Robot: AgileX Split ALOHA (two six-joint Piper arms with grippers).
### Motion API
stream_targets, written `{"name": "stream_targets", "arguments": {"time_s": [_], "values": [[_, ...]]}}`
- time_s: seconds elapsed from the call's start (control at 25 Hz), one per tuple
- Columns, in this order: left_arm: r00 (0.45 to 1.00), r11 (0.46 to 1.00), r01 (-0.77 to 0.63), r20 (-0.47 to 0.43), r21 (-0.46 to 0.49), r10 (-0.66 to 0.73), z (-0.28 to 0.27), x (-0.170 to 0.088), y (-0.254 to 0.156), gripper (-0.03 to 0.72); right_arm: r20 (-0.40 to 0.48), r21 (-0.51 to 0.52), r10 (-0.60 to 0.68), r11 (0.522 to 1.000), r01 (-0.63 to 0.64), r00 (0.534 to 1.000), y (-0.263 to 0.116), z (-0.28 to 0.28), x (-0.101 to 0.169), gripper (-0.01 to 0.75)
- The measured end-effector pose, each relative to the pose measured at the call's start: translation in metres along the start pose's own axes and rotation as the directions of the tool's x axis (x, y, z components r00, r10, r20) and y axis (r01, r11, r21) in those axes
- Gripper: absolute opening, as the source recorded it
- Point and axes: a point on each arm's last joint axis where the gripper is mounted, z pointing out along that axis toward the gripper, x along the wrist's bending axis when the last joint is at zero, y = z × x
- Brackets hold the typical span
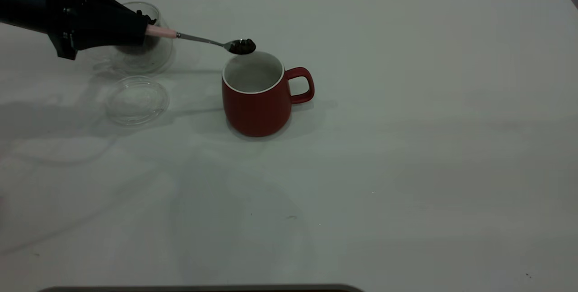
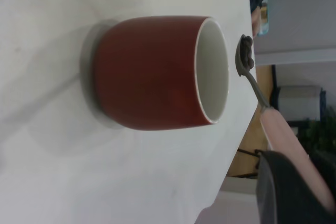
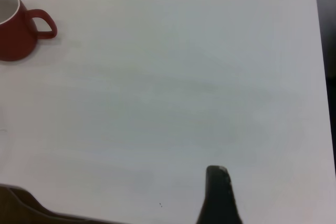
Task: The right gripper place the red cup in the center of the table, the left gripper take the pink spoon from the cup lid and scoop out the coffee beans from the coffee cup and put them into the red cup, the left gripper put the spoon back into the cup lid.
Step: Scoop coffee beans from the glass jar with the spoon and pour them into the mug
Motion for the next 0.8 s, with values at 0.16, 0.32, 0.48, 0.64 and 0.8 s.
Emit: {"name": "stream_targets", "arguments": {"time_s": [0.16,0.32,0.48,0.64,0.8], "values": [[0.999,0.999,-0.037,0.0,0.008,0.037,0.002,-0.001,0.0,0.125,0.0,0.0,0.0,1.0,0.0,1.0,0.0,0.0,0.0,0.591],[0.997,0.997,-0.076,0.006,0.026,0.076,0.009,-0.004,0.0,0.125,0.0,0.0,0.0,1.0,0.0,1.0,0.0,0.0,0.0,0.591],[0.99,0.989,-0.14,0.011,0.041,0.139,0.013,-0.006,-0.001,0.125,0.0,0.0,0.0,1.0,0.0,1.0,0.0,0.0,0.0,0.591],[0.979,0.978,-0.203,-0.01,0.043,0.203,0.016,-0.005,0.0,0.125,0.0,0.0,0.0,1.0,0.0,1.0,0.0,0.0,0.0,0.591],[0.951,0.952,-0.302,-0.054,0.04,0.304,0.016,-0.001,0.001,0.125,0.0,0.0,0.0,1.0,0.0,1.0,0.0,0.0,0.0,0.591]]}}
